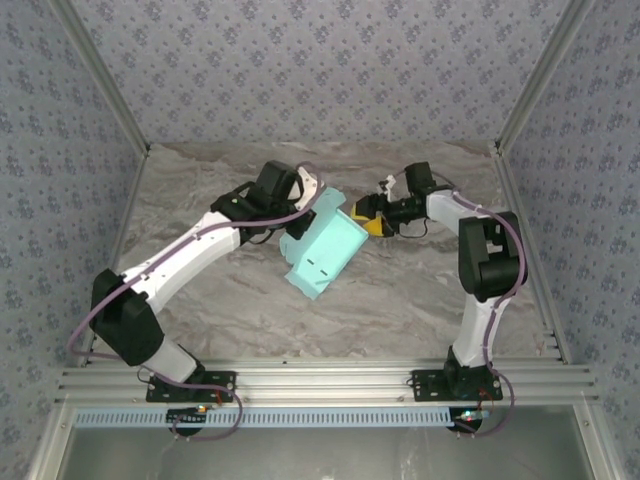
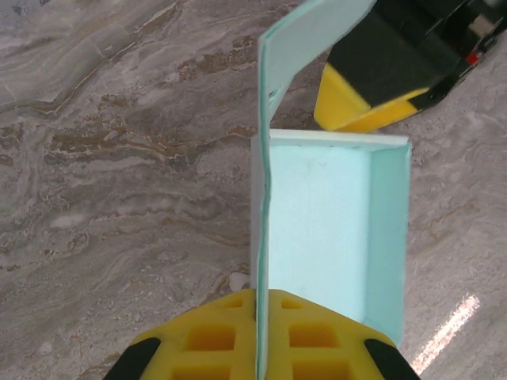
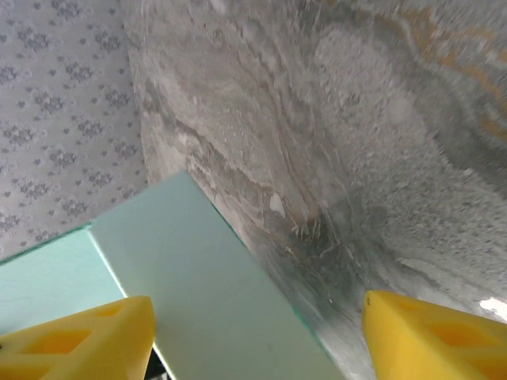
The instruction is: Fold the paper box
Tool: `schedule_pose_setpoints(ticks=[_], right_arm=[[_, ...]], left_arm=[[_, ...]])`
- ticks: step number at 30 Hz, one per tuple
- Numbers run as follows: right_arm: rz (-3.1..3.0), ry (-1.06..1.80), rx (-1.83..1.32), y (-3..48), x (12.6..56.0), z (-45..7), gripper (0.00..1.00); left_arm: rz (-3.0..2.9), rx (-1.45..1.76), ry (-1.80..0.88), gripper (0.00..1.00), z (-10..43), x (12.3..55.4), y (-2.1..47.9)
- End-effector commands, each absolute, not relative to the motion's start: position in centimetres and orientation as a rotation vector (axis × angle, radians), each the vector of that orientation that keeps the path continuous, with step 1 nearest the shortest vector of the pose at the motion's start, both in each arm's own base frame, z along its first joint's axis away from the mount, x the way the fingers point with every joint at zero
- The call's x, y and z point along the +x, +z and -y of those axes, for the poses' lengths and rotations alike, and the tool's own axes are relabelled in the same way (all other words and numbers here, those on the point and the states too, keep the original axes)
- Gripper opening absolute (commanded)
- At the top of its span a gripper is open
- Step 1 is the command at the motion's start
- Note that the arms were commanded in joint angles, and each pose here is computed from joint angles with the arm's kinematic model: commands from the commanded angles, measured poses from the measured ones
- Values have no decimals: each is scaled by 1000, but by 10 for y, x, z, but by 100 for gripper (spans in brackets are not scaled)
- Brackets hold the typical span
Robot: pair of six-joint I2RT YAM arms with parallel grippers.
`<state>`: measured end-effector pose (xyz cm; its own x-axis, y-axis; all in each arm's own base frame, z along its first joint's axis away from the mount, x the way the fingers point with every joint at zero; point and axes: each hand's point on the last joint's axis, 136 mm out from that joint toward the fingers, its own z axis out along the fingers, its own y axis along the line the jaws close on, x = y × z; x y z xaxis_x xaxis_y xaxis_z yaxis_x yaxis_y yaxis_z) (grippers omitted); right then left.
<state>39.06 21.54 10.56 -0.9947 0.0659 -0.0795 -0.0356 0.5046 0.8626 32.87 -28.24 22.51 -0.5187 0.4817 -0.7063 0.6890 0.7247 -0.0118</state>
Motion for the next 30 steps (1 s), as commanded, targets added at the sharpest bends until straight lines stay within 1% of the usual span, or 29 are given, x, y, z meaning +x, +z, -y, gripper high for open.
schedule_pose_setpoints(ticks=[1,8,16,24,30], right_arm=[[-2623,1623,-34,97,379,-225,71],[-2554,1711,-189,111,370,-237,70],[-2560,1770,-201,107,363,-243,70],[-2599,1793,-192,98,357,-250,72],[-2582,1853,-191,107,357,-254,75]], left_arm=[[-2139,886,-478,0,291,325,248],[-2154,896,-511,0,291,323,242],[-2153,888,-523,0,293,325,240],[-2163,887,-520,0,292,325,237],[-2177,898,-512,0,291,324,231]])
